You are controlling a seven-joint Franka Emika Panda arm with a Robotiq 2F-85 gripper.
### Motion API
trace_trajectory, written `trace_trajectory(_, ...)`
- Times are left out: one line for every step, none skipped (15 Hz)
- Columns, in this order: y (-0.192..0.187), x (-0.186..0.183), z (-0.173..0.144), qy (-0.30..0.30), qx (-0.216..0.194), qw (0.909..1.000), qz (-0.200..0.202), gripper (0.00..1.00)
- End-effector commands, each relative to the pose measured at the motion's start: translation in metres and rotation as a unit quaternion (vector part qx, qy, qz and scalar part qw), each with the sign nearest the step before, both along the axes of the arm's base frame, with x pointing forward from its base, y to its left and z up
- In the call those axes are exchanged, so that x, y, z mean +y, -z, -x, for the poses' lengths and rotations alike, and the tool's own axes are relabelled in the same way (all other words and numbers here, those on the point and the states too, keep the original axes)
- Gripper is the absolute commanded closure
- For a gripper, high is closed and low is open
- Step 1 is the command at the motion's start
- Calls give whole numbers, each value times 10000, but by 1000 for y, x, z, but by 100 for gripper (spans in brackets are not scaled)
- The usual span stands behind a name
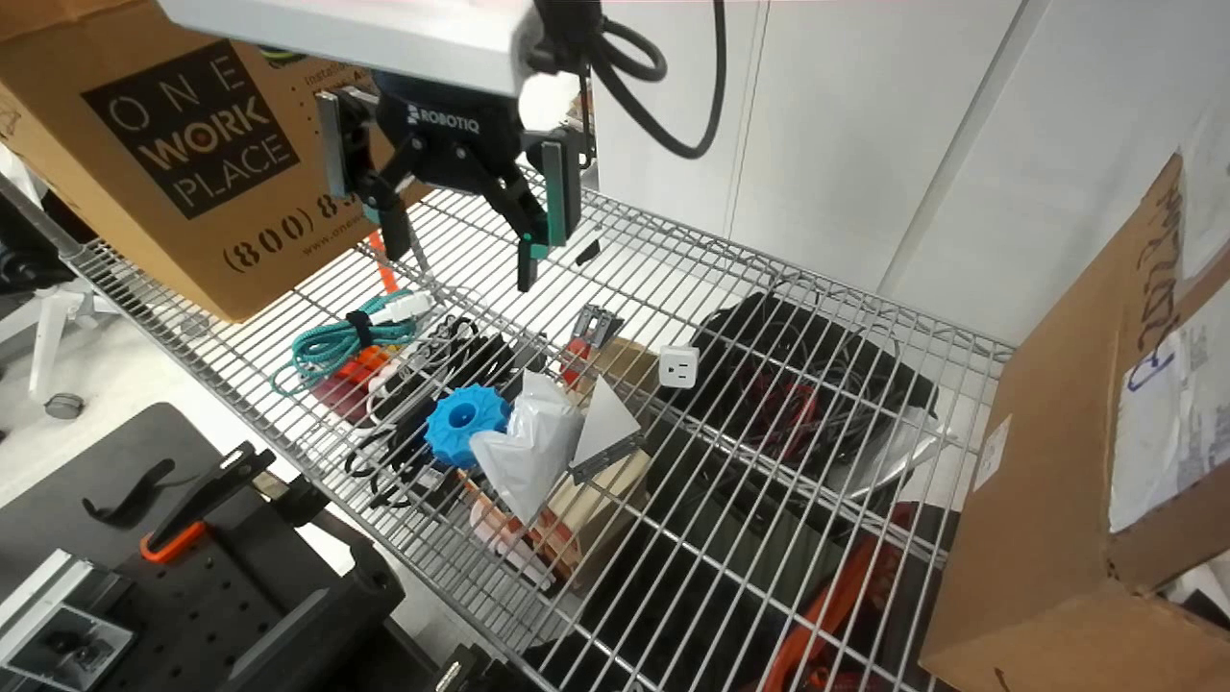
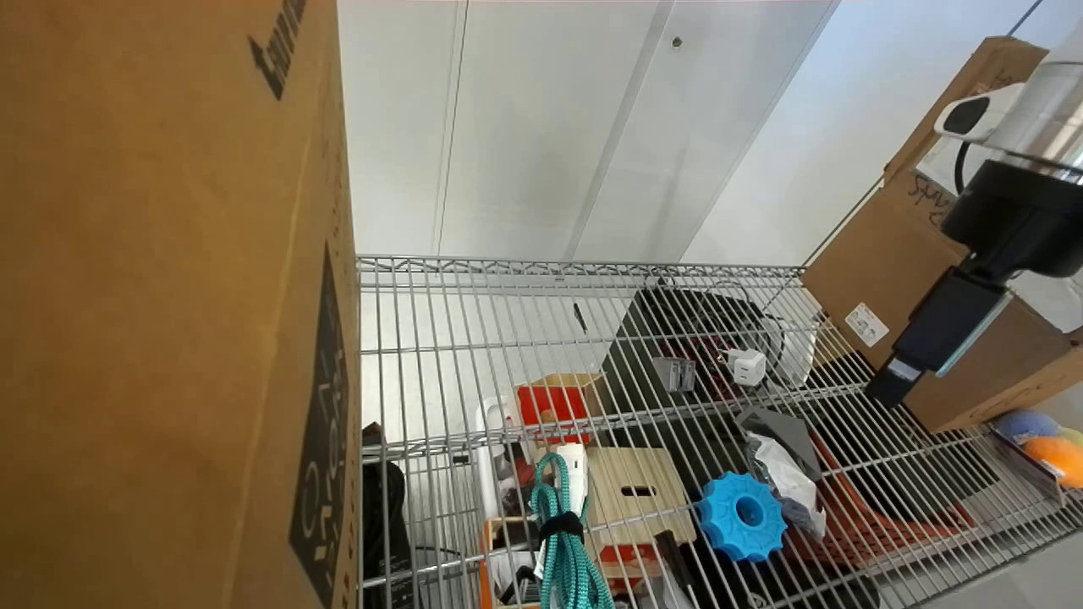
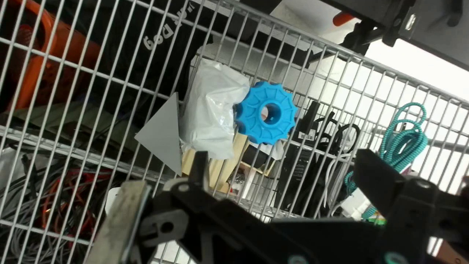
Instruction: Move the charger head
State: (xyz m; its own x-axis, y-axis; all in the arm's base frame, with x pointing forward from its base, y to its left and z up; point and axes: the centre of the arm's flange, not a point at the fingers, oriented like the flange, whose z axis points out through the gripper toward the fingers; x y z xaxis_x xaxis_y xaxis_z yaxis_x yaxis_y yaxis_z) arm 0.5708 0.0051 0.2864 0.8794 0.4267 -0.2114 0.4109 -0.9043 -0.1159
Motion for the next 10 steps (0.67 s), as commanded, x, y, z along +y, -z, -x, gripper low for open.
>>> trace_trajectory(19, -14, -37, 27, -192, 9998, 74, 0)
trace_trajectory(28, -16, -48, 129, -230, 9994, 230, 0)
trace_trajectory(32, -20, -56, 211, -255, 9989, 338, 0)
trace_trajectory(40, -25, -63, 346, -319, 9978, 475, 0)
trace_trajectory(44, -30, -68, 477, -339, 9963, 626, 0)
trace_trajectory(51, -40, -71, 608, -382, 9948, 725, 0)
trace_trajectory(55, -49, -74, 724, -370, 9936, 783, 0)
trace_trajectory(61, -60, -73, 805, -386, 9926, 817, 0)
trace_trajectory(63, -68, -74, 874, -354, 9921, 825, 0)
trace_trajectory(67, -76, -76, 904, -341, 9919, 828, 0)
